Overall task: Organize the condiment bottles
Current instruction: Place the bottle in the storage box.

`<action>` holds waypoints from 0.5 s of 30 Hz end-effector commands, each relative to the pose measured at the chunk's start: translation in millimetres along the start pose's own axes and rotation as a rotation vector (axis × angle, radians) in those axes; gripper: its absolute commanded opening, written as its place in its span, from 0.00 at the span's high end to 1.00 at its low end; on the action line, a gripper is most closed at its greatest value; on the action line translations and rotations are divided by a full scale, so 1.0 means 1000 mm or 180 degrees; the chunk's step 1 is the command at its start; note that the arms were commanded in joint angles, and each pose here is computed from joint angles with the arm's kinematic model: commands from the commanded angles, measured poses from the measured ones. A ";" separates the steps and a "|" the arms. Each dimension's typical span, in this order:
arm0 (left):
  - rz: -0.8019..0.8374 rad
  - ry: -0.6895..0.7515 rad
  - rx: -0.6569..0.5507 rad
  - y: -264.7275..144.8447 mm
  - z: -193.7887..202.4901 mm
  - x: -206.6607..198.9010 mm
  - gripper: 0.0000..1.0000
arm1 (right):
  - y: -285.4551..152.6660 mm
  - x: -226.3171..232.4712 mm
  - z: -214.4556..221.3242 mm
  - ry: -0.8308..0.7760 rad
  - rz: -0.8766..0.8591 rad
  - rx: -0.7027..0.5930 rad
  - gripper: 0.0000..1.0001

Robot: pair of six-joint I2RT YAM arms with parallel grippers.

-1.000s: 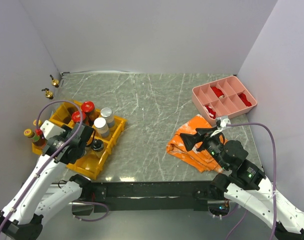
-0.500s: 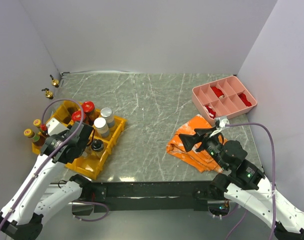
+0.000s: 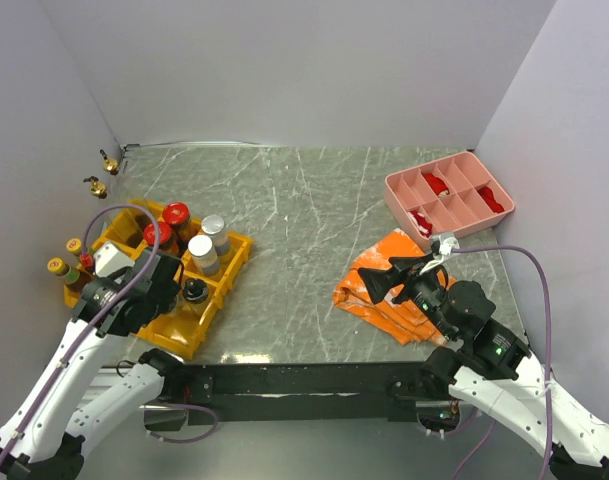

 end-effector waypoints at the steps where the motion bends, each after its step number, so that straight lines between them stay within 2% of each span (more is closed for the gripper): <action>1: 0.0187 0.0077 0.0264 -0.008 0.010 -0.003 0.99 | -0.001 0.005 -0.008 0.0043 -0.0081 -0.0114 0.00; 6: 0.0284 0.0016 0.0401 -0.013 0.015 -0.004 0.99 | -0.003 0.005 -0.007 0.0072 -0.0102 -0.0126 0.00; 15: 0.0558 -0.0023 0.0330 -0.034 -0.002 -0.016 0.99 | -0.002 0.003 -0.005 0.0060 -0.0083 -0.0144 0.00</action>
Point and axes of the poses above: each gripper's point midway between its finger pads, its own y axis out along the fingers, its own x axis along the line the jaws close on, z = x × y, the point moved 3 cm from there along -y, back along the fingers, and after that the axes turned 2 degrees about -y, right-handed, at the moved point
